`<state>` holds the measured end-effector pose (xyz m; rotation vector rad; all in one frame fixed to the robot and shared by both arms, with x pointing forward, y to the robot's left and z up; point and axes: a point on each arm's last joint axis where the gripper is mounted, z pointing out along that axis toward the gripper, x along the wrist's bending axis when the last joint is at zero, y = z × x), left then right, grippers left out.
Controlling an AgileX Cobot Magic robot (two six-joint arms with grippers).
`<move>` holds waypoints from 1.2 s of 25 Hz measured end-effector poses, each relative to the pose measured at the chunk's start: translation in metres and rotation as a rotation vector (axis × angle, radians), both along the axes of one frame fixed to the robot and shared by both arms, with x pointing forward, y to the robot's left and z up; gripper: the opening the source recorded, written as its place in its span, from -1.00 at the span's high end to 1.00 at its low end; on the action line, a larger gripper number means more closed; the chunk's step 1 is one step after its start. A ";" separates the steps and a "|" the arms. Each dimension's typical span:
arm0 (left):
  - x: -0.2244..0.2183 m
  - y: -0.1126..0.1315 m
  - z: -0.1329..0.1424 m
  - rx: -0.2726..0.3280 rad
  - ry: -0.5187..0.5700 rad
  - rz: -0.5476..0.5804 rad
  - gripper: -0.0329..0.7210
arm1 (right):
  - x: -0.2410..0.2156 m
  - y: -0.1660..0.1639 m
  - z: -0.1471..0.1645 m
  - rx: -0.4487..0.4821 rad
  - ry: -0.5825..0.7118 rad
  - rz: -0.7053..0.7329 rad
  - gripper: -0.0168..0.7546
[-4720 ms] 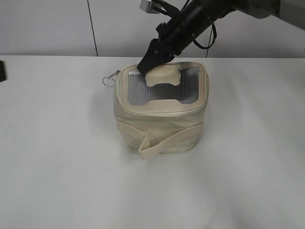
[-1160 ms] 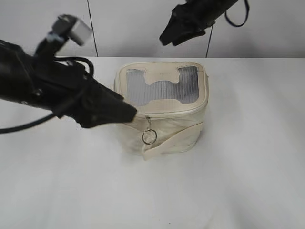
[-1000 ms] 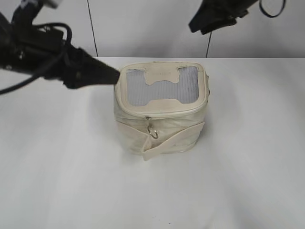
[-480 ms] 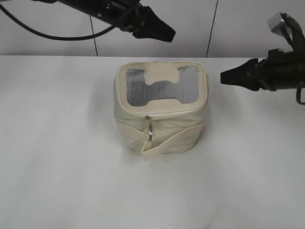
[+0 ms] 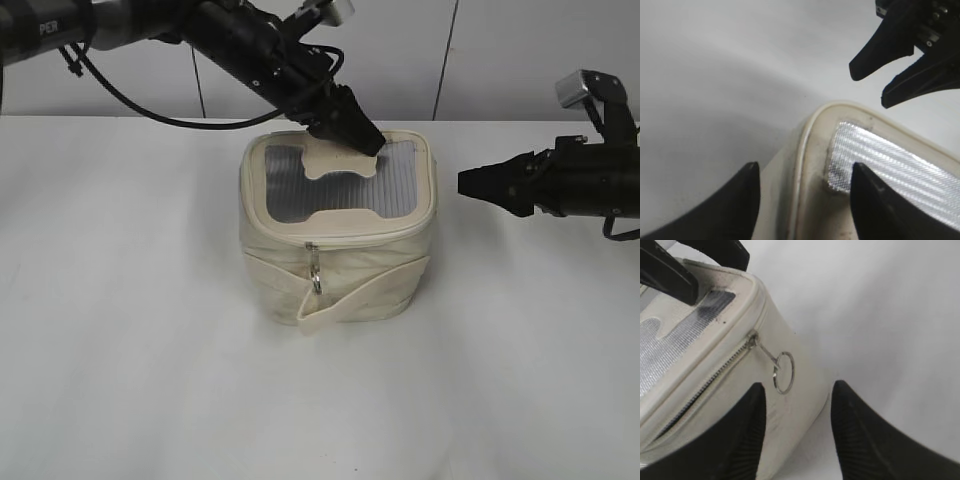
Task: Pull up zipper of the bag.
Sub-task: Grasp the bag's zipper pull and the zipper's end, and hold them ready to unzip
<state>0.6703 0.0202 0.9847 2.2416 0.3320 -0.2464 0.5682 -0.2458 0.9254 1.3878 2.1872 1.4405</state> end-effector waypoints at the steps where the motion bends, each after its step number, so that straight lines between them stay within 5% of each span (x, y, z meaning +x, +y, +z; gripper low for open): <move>1: 0.000 0.000 -0.003 0.007 0.010 0.004 -0.18 | 0.000 0.000 -0.002 0.003 0.003 0.006 0.05; 5: 0.001 0.000 -0.006 0.023 0.014 0.011 0.57 | 0.000 0.002 -0.012 0.008 0.009 0.035 0.05; 7: 0.001 0.000 -0.007 0.027 0.014 0.011 0.73 | 0.000 0.003 -0.018 0.006 0.017 0.048 0.05; 23: 0.001 0.000 -0.007 0.030 0.013 0.014 0.77 | 0.011 0.041 -0.019 -0.216 -0.072 0.160 -0.12; 30: 0.002 0.001 -0.007 0.035 0.013 0.016 0.78 | 0.032 0.051 -0.032 -0.220 -0.068 0.168 -0.03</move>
